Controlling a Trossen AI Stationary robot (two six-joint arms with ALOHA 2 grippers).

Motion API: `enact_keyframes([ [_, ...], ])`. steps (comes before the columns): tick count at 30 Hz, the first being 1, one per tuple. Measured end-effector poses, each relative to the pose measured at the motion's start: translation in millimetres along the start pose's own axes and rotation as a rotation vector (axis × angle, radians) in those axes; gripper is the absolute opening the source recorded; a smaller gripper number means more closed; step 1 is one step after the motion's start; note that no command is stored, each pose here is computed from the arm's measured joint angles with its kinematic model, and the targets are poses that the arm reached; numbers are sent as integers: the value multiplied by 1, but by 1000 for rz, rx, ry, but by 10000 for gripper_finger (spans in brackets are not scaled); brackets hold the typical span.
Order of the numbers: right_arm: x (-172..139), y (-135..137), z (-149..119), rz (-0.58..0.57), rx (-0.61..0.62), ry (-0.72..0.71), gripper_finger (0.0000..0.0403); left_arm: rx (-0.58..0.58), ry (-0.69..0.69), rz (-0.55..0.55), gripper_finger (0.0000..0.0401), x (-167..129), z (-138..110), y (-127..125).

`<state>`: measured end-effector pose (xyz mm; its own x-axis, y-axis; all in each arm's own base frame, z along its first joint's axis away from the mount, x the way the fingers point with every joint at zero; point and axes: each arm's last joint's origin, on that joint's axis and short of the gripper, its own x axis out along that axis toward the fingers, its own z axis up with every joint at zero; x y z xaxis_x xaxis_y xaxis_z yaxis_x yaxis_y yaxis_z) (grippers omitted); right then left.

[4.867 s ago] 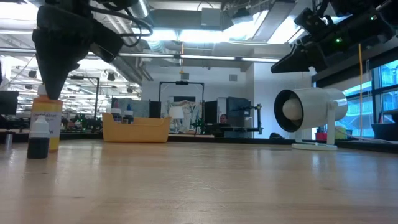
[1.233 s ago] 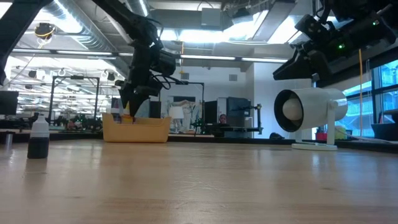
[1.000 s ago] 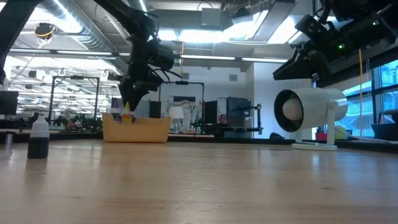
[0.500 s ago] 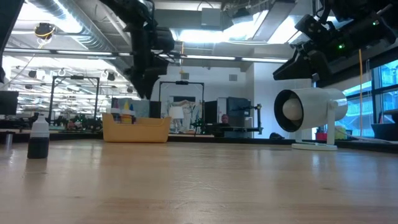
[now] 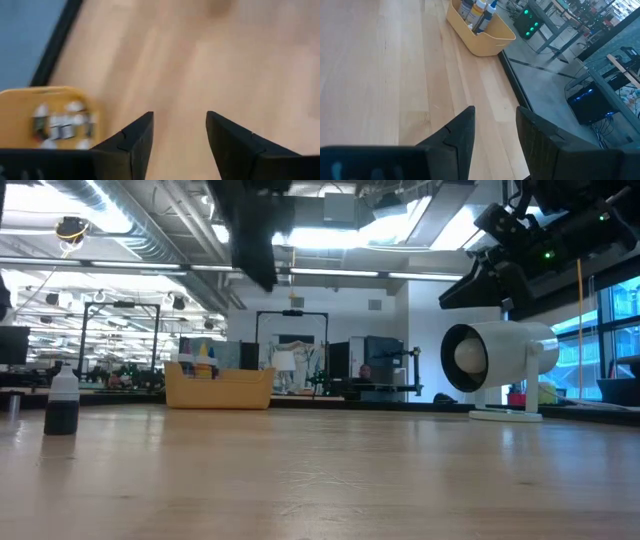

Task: Pick & Place food coloring
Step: Put the small pink food coloring bottle into the yellow bin

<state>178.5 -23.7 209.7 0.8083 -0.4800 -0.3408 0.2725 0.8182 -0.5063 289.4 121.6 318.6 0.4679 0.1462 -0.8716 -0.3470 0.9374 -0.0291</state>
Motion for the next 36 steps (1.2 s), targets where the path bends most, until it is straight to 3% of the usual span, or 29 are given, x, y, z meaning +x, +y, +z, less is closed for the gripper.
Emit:
enact_keyframes([
  [8, 0, 0, 0, 0, 2, 0, 145, 75, 5, -147, 180, -9, -32, -100],
  [13, 0, 0, 1, 18, 23, -12, 145, 100, 20, -221, 178, 8, -53, -147],
  [17, 0, 1, 3, 59, 33, -47, 145, 187, 56, -255, 178, 23, -71, -175],
  [21, 0, 2, 4, 89, 35, -67, 145, 216, 125, -249, 182, 34, -87, -189],
  [36, 0, 1, 5, 83, 39, -77, 145, 79, 307, -111, 180, 58, -145, -196],
])
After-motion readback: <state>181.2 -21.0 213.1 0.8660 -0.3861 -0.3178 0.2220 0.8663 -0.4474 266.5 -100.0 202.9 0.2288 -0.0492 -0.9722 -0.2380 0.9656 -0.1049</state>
